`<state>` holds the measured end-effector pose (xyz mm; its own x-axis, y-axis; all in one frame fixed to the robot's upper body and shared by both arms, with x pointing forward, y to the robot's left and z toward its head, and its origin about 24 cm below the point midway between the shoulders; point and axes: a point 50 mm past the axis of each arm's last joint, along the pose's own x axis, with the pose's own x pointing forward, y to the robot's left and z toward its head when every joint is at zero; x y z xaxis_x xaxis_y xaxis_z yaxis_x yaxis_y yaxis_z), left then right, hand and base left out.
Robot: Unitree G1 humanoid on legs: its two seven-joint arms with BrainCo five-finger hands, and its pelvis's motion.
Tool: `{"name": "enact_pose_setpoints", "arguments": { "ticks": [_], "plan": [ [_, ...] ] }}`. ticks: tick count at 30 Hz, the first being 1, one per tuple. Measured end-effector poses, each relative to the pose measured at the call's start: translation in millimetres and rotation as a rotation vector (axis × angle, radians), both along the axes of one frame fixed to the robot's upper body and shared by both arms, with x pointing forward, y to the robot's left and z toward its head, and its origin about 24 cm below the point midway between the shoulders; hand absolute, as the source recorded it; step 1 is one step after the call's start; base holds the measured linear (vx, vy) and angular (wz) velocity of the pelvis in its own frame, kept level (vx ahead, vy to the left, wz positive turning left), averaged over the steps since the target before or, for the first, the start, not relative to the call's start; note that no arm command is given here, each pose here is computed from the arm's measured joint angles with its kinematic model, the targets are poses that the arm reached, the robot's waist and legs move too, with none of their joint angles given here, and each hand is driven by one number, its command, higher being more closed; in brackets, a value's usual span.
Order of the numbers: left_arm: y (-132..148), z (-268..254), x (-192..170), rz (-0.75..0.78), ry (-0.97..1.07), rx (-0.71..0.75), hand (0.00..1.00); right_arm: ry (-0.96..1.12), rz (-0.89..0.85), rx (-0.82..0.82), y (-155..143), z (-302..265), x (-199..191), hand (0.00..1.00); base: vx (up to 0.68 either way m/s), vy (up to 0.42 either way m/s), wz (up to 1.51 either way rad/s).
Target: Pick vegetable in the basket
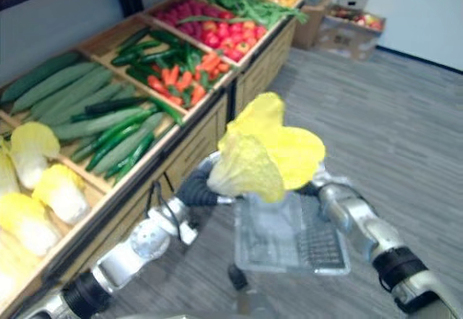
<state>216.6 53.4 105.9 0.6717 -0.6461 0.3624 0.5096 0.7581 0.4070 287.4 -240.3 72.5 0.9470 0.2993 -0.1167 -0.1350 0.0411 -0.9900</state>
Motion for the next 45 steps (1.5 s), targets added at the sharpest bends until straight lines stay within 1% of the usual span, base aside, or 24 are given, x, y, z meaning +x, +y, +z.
{"name": "enact_pose_setpoints", "arguments": {
  "ticks": [3,7,9,12,15,19,23,24,26,28,32,36,38,41,43,45],
  "plan": [
    [-1.5,-3.8,-5.1,-0.112,0.048,0.033,1.0,-0.058,0.041,-0.028,6.9,20.3,13.9,1.0,-0.04,0.066,-0.38],
    [-0.7,-9.7,-8.9,-0.196,0.112,0.066,1.0,-0.132,0.078,-0.059,13.5,45.6,27.5,1.0,-0.01,0.055,-0.27],
    [-1.1,-9.2,-10.2,-0.22,0.113,0.077,1.0,-0.155,0.078,-0.073,12.0,53.9,30.1,1.0,0.0,0.045,-0.05],
    [-1.3,-5.1,-18.1,-0.303,0.113,0.1,1.0,-0.207,0.09,-0.097,12.4,71.7,33.5,1.0,0.01,0.045,-0.01],
    [-0.1,-9.9,-27.7,-0.379,0.121,0.156,1.0,-0.256,0.126,-0.098,19.5,87.1,35.5,1.0,0.01,0.055,-0.01],
    [2.5,-16.5,-32.0,-0.407,0.14,0.205,1.0,-0.286,0.162,-0.058,27.3,98.1,36.3,1.0,0.01,0.056,0.02],
    [0.6,-18.4,-33.2,-0.424,0.119,0.243,1.0,-0.293,0.179,-0.043,30.5,100.9,35.6,1.0,0.0,0.054,0.1],
    [-0.6,-19.6,-33.9,-0.428,0.094,0.272,1.0,-0.297,0.188,-0.033,32.7,102.5,35.0,1.0,0.01,0.046,0.02],
    [-0.7,-24.2,-32.4,-0.417,0.081,0.307,1.0,-0.307,0.2,-0.021,36.1,106.0,34.5,1.0,0.0,0.048,-0.01],
    [-2.1,-37.6,-24.9,-0.372,0.082,0.37,1.0,-0.311,0.221,-0.007,41.7,108.3,32.8,1.0,0.01,0.051,0.01],
    [-13.7,-53.6,-9.8,-0.288,0.037,0.485,1.0,-0.297,0.273,0.013,56.2,109.3,29.5,1.0,0.0,0.052,0.02],
    [-19.8,-55.4,-1.6,-0.237,-0.016,0.536,1.0,-0.271,0.3,0.045,65.8,107.4,28.6,1.0,-0.01,0.038,-0.02],
    [-20.9,-58.0,2.3,-0.215,-0.011,0.544,1.0,-0.256,0.313,0.063,70.7,106.7,28.0,1.0,-0.01,0.044,-0.1],
    [-21.2,-61.8,13.5,-0.144,0.006,0.556,1.0,-0.232,0.349,0.078,81.9,104.7,25.4,1.0,0.01,0.06,-0.22],
    [-18.3,-62.3,26.8,-0.039,0.022,0.546,1.0,-0.234,0.389,0.119,93.3,106.7,21.8,1.0,0.02,0.051,-0.2],
    [-16.9,-61.5,32.2,0.003,0.03,0.544,1.0,-0.229,0.41,0.123,97.9,107.5,19.7,1.0,0.02,0.041,-0.11]
  ]
}}
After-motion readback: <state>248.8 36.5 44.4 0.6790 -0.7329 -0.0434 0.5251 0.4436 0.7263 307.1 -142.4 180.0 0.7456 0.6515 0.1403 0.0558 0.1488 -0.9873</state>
